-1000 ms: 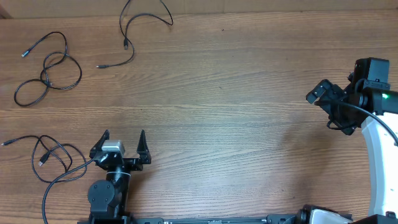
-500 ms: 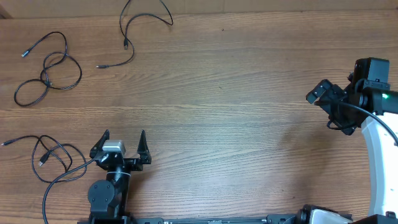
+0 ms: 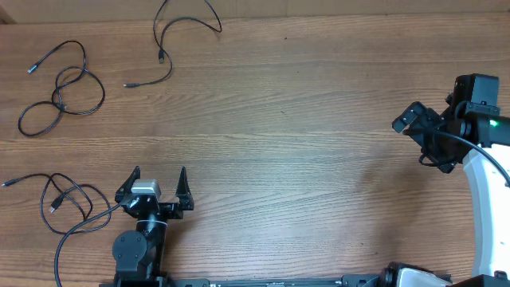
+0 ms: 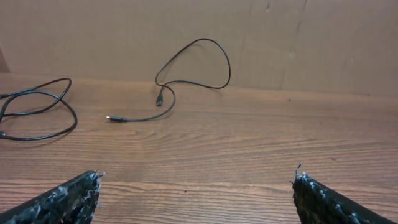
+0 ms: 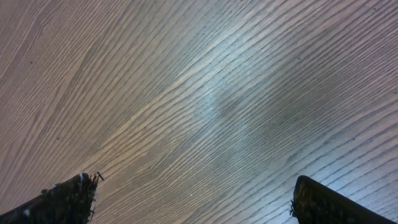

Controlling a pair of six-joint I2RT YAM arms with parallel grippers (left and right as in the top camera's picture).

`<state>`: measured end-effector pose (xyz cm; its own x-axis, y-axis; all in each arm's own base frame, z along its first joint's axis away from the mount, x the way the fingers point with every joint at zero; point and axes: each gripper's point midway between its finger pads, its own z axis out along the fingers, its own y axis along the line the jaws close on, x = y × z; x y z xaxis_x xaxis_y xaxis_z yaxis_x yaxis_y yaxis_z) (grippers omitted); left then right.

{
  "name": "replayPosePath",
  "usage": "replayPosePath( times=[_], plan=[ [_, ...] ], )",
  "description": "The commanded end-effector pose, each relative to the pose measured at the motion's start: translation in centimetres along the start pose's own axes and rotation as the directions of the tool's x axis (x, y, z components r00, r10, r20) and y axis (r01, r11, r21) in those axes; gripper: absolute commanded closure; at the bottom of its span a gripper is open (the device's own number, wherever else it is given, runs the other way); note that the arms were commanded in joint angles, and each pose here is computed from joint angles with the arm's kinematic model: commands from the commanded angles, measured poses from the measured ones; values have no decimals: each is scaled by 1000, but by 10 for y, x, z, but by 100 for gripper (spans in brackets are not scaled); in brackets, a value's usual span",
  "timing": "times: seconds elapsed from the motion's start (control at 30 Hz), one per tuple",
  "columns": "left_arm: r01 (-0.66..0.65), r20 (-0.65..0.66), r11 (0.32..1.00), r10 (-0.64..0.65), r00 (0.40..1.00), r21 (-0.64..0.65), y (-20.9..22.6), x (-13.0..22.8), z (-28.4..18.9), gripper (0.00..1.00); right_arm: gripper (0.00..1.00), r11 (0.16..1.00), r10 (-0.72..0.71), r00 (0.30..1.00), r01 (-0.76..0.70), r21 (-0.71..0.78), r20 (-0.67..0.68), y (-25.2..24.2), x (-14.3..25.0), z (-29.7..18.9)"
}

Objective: Untangle cables

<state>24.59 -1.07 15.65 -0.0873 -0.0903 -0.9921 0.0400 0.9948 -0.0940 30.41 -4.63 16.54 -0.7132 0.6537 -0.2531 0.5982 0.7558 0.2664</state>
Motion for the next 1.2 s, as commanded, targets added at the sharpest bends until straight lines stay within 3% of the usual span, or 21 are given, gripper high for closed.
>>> replayPosePath(
  times=[0.0,0.23,0.5,0.87,1.17],
  plan=[
    [-27,6,1000,27,1000,10,-2,1,0,1,0,1000,1,999,-1,-8,37,2,-8,-8],
    [-27,6,1000,27,1000,10,-2,1,0,1,0,999,-20,997,23,-35,73,9,-4,-22],
    [-27,6,1000,27,1000,10,-2,1,0,0,0,983,-92,974,122,-138,205,26,18,-56],
    [-27,6,1000,27,1000,10,-2,1,0,0,0,857,-140,842,366,-362,521,26,90,-111],
    [-27,6,1000,27,1000,10,-2,1,0,0,0,792,-56,746,438,-425,664,8,112,-143]
  ],
)
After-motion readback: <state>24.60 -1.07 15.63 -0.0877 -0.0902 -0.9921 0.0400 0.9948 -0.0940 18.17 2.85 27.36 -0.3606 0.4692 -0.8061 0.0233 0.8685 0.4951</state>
